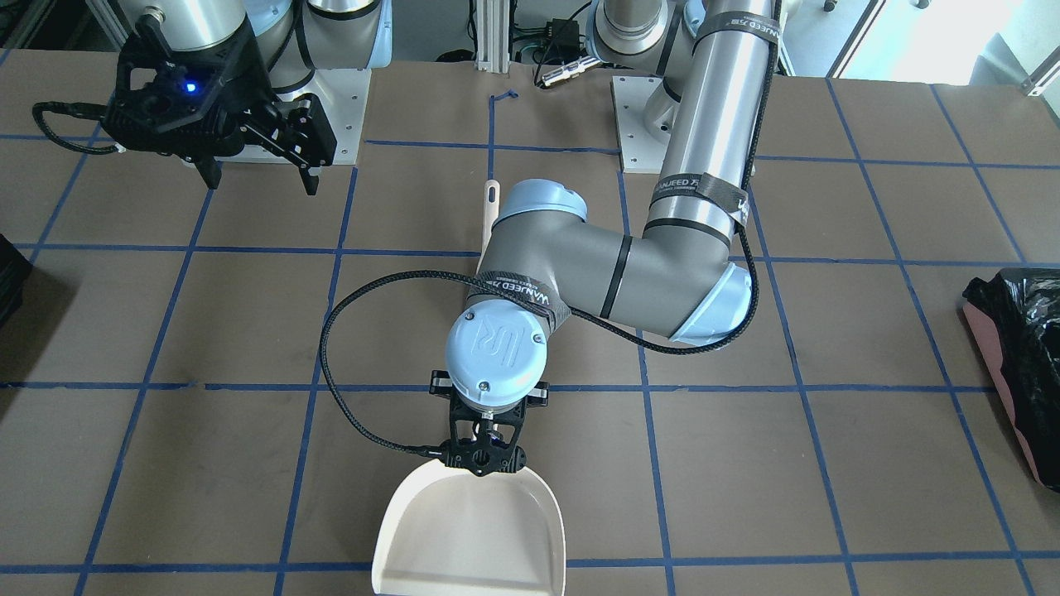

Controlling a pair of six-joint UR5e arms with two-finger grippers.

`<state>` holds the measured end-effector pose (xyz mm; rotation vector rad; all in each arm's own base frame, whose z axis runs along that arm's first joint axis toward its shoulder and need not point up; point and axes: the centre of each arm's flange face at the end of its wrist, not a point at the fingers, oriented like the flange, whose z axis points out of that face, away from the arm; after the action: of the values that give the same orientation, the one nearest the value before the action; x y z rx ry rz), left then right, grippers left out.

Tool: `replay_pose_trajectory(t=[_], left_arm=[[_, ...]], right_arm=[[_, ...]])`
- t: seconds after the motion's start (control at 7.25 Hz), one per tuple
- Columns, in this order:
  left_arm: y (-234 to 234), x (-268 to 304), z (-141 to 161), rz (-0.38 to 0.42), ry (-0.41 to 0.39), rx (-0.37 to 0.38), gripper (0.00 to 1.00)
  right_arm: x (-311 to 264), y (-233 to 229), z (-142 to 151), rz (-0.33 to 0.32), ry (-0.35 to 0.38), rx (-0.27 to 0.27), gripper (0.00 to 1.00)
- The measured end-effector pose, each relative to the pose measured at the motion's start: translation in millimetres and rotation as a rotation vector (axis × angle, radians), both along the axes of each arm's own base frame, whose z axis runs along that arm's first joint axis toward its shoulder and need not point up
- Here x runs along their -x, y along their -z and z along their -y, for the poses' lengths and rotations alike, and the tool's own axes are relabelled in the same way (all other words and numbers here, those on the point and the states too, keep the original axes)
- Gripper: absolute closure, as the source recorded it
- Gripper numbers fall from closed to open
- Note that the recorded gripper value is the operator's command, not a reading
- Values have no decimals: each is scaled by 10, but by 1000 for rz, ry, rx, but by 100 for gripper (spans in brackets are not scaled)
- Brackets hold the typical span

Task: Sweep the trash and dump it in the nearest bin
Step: 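Lower the dustpan onto the table and open the left gripper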

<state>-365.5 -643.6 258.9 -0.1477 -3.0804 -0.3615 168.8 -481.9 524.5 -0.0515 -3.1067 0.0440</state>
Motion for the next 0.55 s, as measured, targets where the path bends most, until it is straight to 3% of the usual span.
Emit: replay_pose_trajectory(t=[0.14, 0.28, 0.55], left_arm=[[15, 0, 1, 1, -2, -2, 96], [18, 0, 1, 2, -5, -2, 64], [-12, -7, -4, 7, -9, 3, 58]], right_arm=[[0, -1, -1, 0, 0, 0, 0], [0, -1, -1, 0, 0, 0, 0], [0, 13, -3, 0, 0, -3, 0]])
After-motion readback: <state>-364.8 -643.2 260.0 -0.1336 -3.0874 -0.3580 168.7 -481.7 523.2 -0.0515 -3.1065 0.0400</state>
